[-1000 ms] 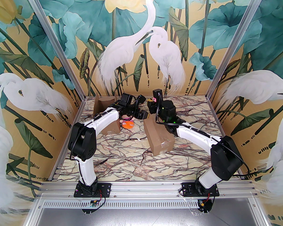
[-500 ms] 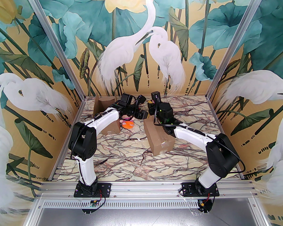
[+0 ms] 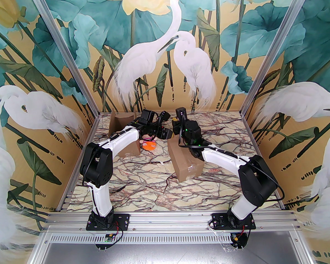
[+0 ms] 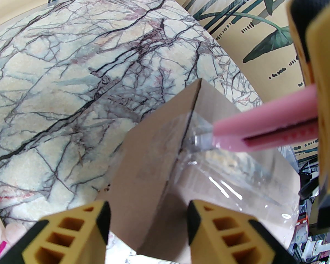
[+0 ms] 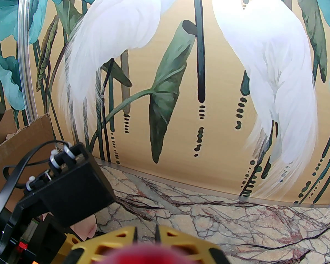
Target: Unpack the express box
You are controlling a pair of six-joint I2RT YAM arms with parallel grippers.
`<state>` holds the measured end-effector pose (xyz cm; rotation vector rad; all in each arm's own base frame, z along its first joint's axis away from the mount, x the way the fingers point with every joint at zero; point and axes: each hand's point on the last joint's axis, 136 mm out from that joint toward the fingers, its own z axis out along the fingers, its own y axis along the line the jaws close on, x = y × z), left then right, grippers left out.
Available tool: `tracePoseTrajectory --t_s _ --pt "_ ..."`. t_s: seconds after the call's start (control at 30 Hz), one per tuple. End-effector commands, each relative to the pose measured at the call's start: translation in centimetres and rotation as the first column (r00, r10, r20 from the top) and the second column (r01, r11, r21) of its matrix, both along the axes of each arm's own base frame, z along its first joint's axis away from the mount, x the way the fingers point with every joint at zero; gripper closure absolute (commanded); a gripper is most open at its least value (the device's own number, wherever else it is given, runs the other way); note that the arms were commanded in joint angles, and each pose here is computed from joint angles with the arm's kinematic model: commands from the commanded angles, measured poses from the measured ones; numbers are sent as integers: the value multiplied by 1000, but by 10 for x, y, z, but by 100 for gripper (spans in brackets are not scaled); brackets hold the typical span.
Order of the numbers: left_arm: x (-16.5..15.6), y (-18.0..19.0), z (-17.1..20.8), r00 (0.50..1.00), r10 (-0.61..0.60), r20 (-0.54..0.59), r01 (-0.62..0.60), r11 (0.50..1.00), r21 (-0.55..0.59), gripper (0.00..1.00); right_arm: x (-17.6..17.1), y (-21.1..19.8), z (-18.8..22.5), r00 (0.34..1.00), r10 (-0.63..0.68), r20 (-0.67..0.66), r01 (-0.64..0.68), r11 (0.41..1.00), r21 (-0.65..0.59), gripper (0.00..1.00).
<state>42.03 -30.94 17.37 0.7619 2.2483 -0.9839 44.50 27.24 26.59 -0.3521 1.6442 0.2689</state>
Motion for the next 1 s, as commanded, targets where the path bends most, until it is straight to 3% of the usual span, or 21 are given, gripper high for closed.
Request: tracePoseTrajectory --t_s 0.0,0.57,0.97 --pt "1 15 -52 991 69 -113 -59 994 89 51 -11 -4 -9 999 -14 -31 13 1000 -10 100" --pt "1 19 -54 981 131 -145 -122 990 71 61 -29 -10 -7 995 -46 -87 48 998 28 100" --pt "-52 13 -40 985 41 -167 -41 999 0 59 -14 -5 -9 990 -63 -126 76 992 96 100"
